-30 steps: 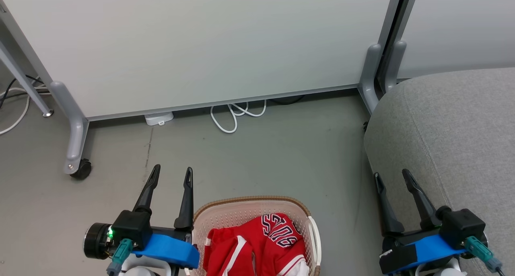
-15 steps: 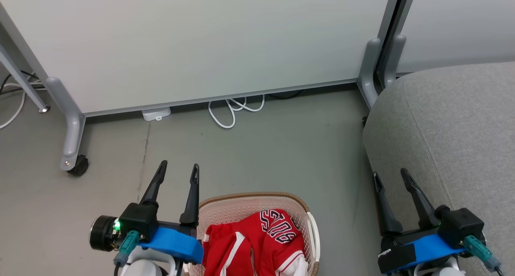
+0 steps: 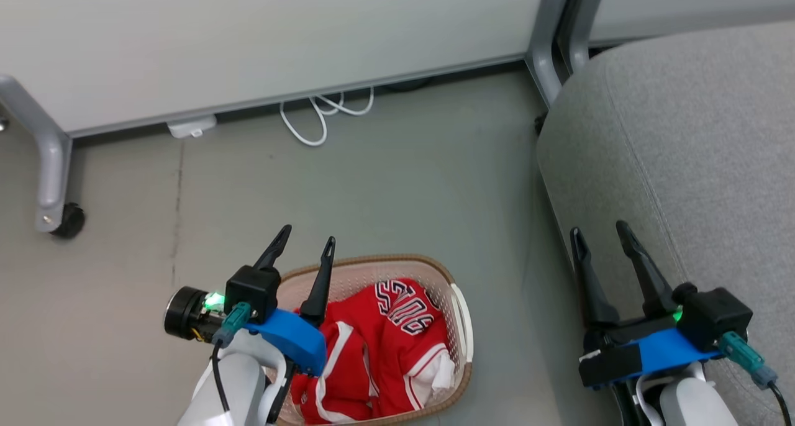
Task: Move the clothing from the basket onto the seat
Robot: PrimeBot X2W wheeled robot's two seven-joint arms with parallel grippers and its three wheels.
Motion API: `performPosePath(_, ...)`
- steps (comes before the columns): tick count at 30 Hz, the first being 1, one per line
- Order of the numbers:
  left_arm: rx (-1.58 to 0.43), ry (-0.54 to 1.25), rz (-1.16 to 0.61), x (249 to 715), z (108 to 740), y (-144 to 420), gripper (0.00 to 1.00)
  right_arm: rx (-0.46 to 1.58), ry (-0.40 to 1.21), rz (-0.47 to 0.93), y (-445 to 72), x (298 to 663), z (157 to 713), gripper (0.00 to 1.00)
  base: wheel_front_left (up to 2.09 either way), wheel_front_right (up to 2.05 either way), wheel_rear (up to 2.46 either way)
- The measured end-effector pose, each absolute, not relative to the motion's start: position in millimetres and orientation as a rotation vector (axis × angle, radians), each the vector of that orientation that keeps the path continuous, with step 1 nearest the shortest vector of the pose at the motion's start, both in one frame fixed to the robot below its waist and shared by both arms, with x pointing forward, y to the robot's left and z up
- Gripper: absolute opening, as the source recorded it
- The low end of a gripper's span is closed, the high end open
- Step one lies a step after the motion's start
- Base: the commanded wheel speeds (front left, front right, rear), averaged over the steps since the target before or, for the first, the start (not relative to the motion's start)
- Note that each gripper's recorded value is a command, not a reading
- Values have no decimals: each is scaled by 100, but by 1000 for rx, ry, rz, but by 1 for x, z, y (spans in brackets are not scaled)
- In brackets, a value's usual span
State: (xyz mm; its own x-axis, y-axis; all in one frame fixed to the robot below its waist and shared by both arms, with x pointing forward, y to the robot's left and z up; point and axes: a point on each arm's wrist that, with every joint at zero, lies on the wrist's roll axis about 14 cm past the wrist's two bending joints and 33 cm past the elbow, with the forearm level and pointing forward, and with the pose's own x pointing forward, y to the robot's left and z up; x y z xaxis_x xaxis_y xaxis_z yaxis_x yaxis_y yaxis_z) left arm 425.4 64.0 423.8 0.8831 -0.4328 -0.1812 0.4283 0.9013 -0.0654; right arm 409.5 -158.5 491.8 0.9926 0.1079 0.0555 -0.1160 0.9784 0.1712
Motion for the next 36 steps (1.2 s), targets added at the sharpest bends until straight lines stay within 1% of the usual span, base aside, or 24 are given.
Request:
performPosePath(6,-1,335,-523,433,376,49,100,180,-16,87,-167,423,478,100,0,0,0)
performPosePath(9,4,417,-553,431,349,43,100,180,1,70,-173,428,470,100,0,0,0)
performPosePath(10,4,417,-553,431,349,43,100,180,1,70,-173,428,470,100,0,0,0)
performPosePath(11,10,468,-569,430,332,40,100,180,11,61,-176,432,465,100,0,0,0)
performPosePath(12,10,468,-569,430,332,40,100,180,11,61,-176,432,465,100,0,0,0)
performPosePath(13,17,514,-581,430,317,40,100,178,18,53,-179,437,461,100,0,0,0)
performPosePath(14,17,514,-581,430,317,40,100,178,18,53,-179,437,461,100,0,0,0)
performPosePath(15,18,557,-595,429,303,37,100,175,30,47,-182,441,455,100,0,0,0)
performPosePath(16,18,557,-595,429,303,37,100,175,30,47,-182,441,455,100,0,0,0)
performPosePath(24,24,730,-623,419,245,35,100,161,71,38,-187,462,430,100,0,0,0)
performPosePath(32,12,908,-598,399,193,46,100,144,126,39,-188,474,400,100,0,0,0)
performPosePath(36,10,968,-600,392,174,48,100,138,146,30,-191,479,387,100,0,0,0)
